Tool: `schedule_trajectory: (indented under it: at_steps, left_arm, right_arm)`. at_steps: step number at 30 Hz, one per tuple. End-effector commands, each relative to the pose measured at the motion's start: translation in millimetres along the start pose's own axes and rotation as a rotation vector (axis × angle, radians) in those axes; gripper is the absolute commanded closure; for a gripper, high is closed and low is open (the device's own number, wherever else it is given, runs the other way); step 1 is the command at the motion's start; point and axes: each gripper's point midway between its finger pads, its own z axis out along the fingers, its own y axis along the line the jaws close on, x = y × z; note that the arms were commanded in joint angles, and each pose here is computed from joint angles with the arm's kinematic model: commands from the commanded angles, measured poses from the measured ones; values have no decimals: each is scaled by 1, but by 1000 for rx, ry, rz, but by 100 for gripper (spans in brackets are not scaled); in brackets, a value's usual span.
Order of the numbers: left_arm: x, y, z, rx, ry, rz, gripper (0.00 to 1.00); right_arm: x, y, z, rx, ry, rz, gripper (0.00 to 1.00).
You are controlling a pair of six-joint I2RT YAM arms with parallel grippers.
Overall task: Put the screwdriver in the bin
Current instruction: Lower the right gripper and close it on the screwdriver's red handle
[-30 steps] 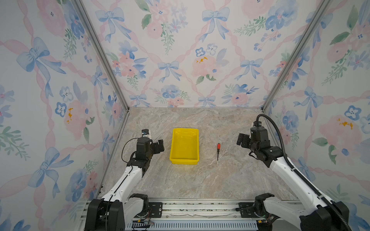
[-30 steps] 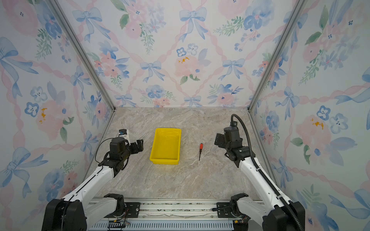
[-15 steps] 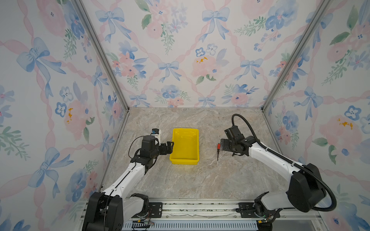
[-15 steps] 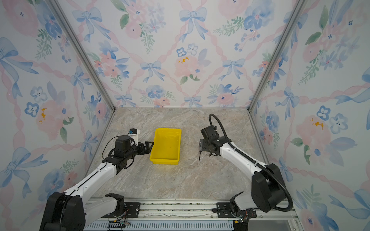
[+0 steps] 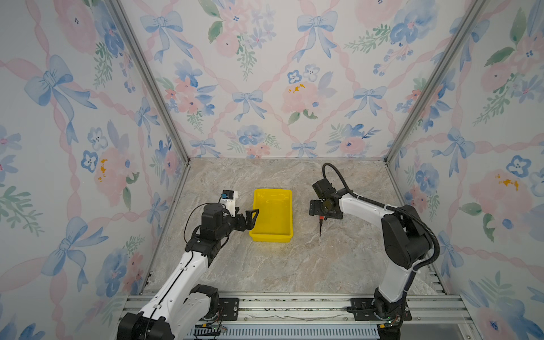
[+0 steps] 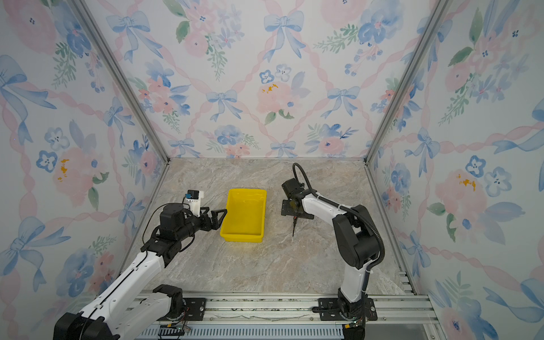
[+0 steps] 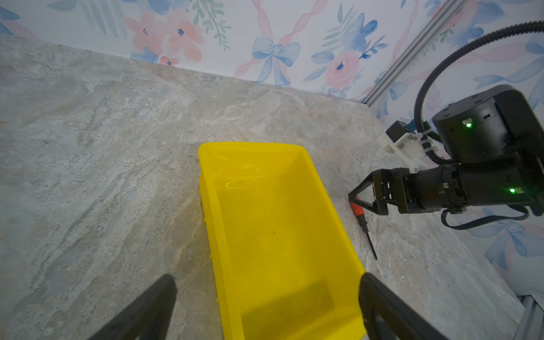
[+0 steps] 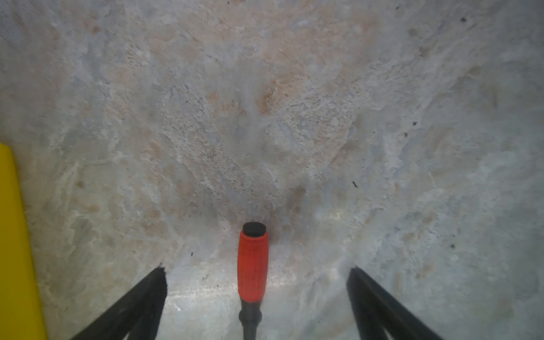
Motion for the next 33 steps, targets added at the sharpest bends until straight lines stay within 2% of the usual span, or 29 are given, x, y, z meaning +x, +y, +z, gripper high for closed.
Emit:
schedule_trajectory:
  at_steps: [1, 4, 13, 17, 20, 33]
  left_arm:
    - [10, -2, 3, 19, 25, 7, 3]
    - [9, -1, 4, 16, 23, 15, 3]
    - [13, -1, 10, 27, 27, 27, 2]
    - [14, -1, 12, 27, 34, 31, 3]
    - [15, 0, 13, 20, 32, 31, 3]
    - [22, 6, 13, -4, 38, 19, 3]
  right_arm:
    - [-6, 5, 6, -5, 15, 15, 7]
    - [-5, 5, 13, 4, 32, 7, 13]
    - [5, 1, 25, 26, 64, -9, 25]
    - [9, -3, 31, 30, 78, -5, 43]
    - [12, -5, 34, 32, 82, -1, 52]
    - [24, -12, 44, 39, 99, -3, 72]
